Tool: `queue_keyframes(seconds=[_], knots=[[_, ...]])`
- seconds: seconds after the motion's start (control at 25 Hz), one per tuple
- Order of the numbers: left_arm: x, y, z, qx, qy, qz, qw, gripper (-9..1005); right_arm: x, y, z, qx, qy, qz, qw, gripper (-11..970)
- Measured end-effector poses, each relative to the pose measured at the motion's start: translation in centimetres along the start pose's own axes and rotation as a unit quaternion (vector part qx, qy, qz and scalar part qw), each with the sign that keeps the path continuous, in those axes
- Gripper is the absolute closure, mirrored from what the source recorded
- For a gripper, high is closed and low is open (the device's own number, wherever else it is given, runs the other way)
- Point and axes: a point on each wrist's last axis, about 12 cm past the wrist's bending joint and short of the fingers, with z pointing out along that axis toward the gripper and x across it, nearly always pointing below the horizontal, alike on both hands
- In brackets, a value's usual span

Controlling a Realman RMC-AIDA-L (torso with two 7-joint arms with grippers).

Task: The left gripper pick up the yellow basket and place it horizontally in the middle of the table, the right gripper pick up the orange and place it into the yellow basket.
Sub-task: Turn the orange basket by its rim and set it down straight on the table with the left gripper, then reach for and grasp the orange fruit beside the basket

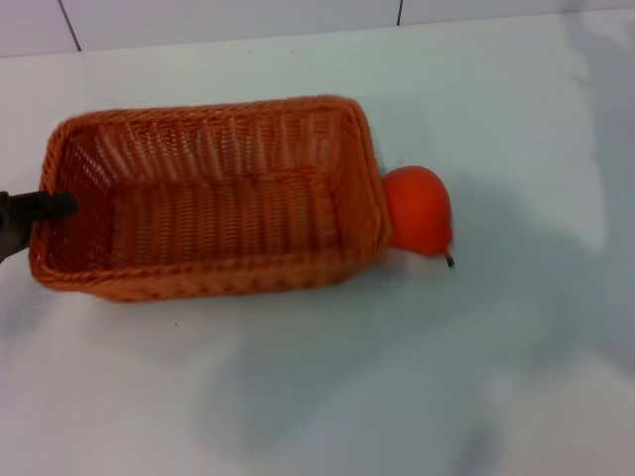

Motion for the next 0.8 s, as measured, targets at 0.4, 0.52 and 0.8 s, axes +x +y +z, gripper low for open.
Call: queue_keyframes(seconds=[0.4, 0.52, 0.8], knots=[[0.0, 0.1, -0.3, 0.000, 0.002, -0.003, 1.000, 487, -0.1, -0.1, 0.1, 0.001, -0.004, -0.001, 1.000, 15], [-0.4, 0.5, -1.1, -0.009, -0.012, 0.013, 1.000, 467, -0.2, -0.4, 0.3, 0.010, -0.012, -0.009, 1.000, 15], [-2.2, 0.7, -3.7, 0.026, -0.153, 0.132, 0.979, 469, 0.6, -2.4, 2.9, 0.105, -0.099, -0.076, 0.986, 15]])
